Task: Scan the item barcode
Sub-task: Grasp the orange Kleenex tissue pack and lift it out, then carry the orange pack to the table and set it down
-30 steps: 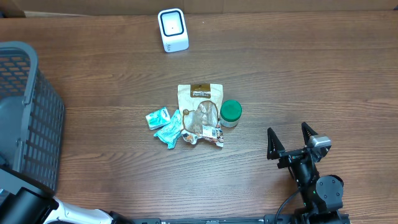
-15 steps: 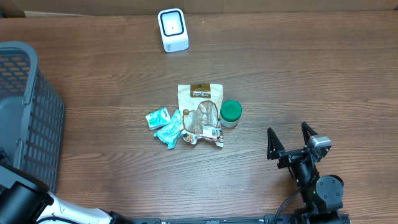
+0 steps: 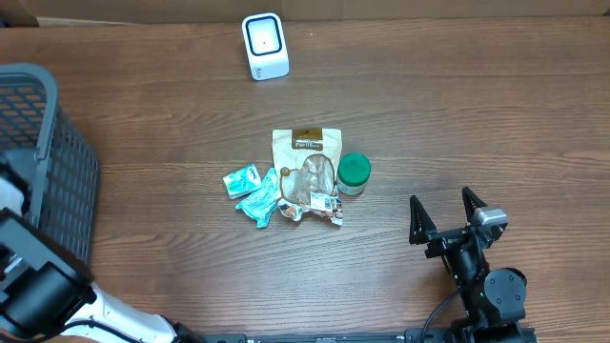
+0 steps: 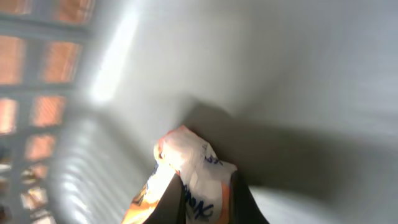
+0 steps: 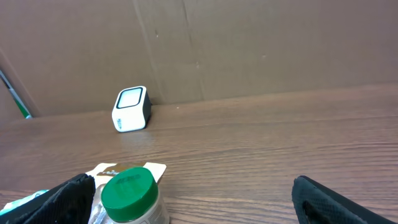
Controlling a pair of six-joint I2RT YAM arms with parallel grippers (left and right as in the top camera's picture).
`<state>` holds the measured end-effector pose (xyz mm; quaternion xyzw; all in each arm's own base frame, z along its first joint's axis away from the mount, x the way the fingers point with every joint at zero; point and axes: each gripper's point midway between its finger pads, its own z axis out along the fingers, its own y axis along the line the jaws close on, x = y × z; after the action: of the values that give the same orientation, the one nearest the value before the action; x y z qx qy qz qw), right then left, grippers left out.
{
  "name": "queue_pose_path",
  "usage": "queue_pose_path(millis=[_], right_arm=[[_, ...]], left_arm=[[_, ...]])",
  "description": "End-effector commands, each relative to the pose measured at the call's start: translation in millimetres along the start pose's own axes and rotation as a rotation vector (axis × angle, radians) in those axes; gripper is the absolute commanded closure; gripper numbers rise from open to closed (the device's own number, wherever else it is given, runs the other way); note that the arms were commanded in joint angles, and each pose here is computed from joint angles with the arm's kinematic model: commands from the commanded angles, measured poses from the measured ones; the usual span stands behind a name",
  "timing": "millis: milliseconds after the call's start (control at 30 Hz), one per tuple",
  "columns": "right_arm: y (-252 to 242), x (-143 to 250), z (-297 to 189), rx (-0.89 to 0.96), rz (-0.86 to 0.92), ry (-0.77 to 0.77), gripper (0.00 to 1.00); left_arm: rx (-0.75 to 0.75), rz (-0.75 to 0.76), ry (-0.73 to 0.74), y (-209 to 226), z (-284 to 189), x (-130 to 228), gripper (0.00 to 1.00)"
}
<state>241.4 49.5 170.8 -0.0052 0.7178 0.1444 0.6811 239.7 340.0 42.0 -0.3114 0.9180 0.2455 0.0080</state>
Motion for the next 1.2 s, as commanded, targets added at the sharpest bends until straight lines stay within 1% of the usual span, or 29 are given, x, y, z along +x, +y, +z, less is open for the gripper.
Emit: queue_pose_path(millis=[0, 133, 233, 367, 433, 500, 567, 633, 733, 800, 867, 1000, 1167], right_arm=[[-1, 1, 0, 0.004, -0.001, -0.008, 0.00], [-1, 1, 0, 0.004, -0.001, -0.008, 0.00], [-1, 1, 0, 0.004, -0.001, -0.008, 0.00], [-1, 1, 0, 0.004, -0.001, -0.008, 0.00], [-1, 1, 0, 0.004, -0.001, -0.008, 0.00], [-1, 1, 0, 0.004, -0.001, -0.008, 0.00], [-1, 1, 0, 0.004, -0.001, -0.008, 0.00], [-1, 1, 0, 0.004, -0.001, -0.008, 0.00], [-1, 1, 0, 0.004, -0.001, -0.008, 0.00], [-1, 1, 0, 0.004, -0.001, -0.008, 0.00], [-1, 1, 0, 0.004, -0.001, -0.008, 0.00], [-1, 1, 0, 0.004, -0.001, -0.008, 0.00], [-1, 1, 0, 0.004, -0.001, -0.007, 0.00]], left_arm=[[0.166, -0.147, -0.074, -26, -34, -29, 0.96], [0.278, -0.215, -0.179, -25, -96, -60, 0.96], [0.302, -0.272, -0.284, -11, -148, -81, 0.96], [0.341, -0.301, -0.465, 10, -234, -98, 0.96], [0.359, -0.304, -0.554, 18, -277, -99, 0.96], [0.413, -0.284, -0.631, 16, -317, -93, 0.96], [0.504, -0.242, -0.699, 4, -356, -80, 0.95], [0.613, -0.179, -0.738, -15, -391, -59, 0.96], [0.743, -0.145, -0.712, -43, -424, -22, 0.96], [0.795, -0.135, -0.642, -63, -429, -1, 0.96], [0.822, -0.084, -0.556, -87, -428, 20, 0.95], [0.820, 0.097, -0.386, -142, -409, 63, 0.96], [0.778, 0.202, -0.200, -208, -363, 100, 0.96]])
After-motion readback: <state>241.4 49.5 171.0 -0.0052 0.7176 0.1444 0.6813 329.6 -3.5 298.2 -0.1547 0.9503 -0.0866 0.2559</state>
